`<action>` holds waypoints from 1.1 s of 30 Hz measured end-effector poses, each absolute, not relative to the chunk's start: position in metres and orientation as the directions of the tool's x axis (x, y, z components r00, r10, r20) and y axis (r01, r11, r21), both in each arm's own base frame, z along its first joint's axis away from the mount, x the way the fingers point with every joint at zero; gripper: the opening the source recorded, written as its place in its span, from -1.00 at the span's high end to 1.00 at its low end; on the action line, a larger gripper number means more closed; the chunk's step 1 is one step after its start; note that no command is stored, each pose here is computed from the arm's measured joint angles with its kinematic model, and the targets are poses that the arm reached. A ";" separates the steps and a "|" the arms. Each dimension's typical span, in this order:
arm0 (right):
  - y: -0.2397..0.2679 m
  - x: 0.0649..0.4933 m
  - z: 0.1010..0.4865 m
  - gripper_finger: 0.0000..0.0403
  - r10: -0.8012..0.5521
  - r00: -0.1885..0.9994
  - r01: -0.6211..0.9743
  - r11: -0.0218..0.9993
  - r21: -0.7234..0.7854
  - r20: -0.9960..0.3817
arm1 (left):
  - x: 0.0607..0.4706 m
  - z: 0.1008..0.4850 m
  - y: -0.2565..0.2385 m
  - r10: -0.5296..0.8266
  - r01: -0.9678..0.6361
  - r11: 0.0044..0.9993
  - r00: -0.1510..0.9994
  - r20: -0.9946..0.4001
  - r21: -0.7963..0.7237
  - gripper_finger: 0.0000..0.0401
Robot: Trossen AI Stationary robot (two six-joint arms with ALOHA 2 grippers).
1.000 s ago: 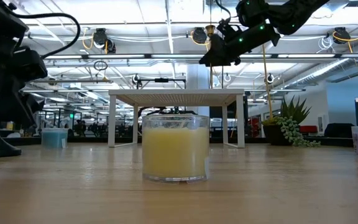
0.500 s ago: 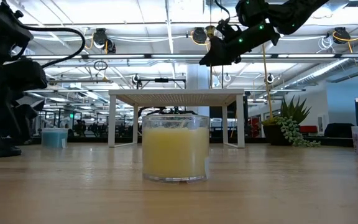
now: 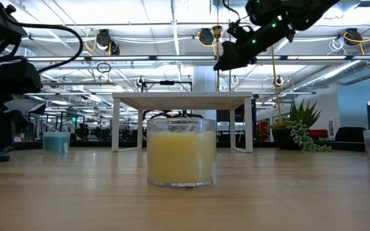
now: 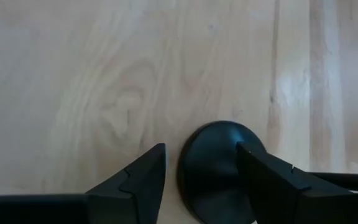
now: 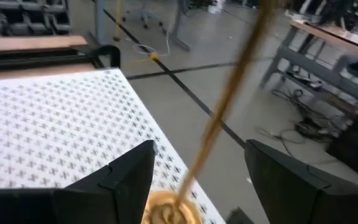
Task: Pick & Place candle stick holders
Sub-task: Put the black candle holder on the shelf
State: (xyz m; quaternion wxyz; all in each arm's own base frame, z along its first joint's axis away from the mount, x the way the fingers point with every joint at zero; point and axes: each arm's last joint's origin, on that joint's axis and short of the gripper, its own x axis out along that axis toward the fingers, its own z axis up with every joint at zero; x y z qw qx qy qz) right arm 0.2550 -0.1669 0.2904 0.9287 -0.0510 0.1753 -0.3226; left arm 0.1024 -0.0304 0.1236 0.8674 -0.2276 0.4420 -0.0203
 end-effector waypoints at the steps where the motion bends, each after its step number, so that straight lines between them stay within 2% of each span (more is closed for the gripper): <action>1: -0.165 0.251 0.291 -0.24 -0.615 0.723 0.582 0.787 -0.204 -0.314 | 0.102 0.123 -0.030 -0.220 -0.174 0.899 0.611 -0.760 -0.401 0.02; 6: -0.151 0.235 0.298 -0.24 -0.593 0.704 0.576 0.799 -0.175 -0.391 | 0.103 0.125 -0.028 -0.166 -0.184 0.918 0.627 -0.761 -0.351 0.01; 10: -0.137 0.227 0.305 -0.24 -0.565 0.710 0.549 0.818 -0.171 -0.420 | 0.106 0.141 -0.028 -0.137 -0.169 0.935 0.640 -0.756 -0.313 0.00; 17: -0.114 0.223 0.318 -0.24 -0.521 0.762 0.497 0.851 -0.169 -0.385 | 0.104 0.175 -0.028 -0.129 -0.203 0.932 0.590 -0.797 -0.301 0.00; 20: -0.108 0.224 0.320 -0.24 -0.502 0.779 0.470 0.864 -0.182 -0.376 | 0.100 0.177 -0.028 -0.124 -0.275 0.912 0.526 -0.842 -0.305 0.00; 23: -0.102 0.226 0.320 -0.24 -0.485 0.790 0.450 0.874 -0.184 -0.374 | 0.096 0.173 -0.032 -0.188 -0.321 0.880 0.438 -0.879 -0.349 0.00; 28: -0.096 0.229 0.320 -0.24 -0.464 0.803 0.417 0.886 -0.203 -0.374 | 0.099 0.170 -0.044 -0.307 -0.286 0.862 0.363 -0.880 -0.419 0.00; 33: -0.092 0.231 0.320 -0.24 -0.450 0.811 0.401 0.893 -0.204 -0.374 | 0.108 0.172 -0.060 -0.338 -0.121 0.898 0.429 -0.838 -0.424 0.02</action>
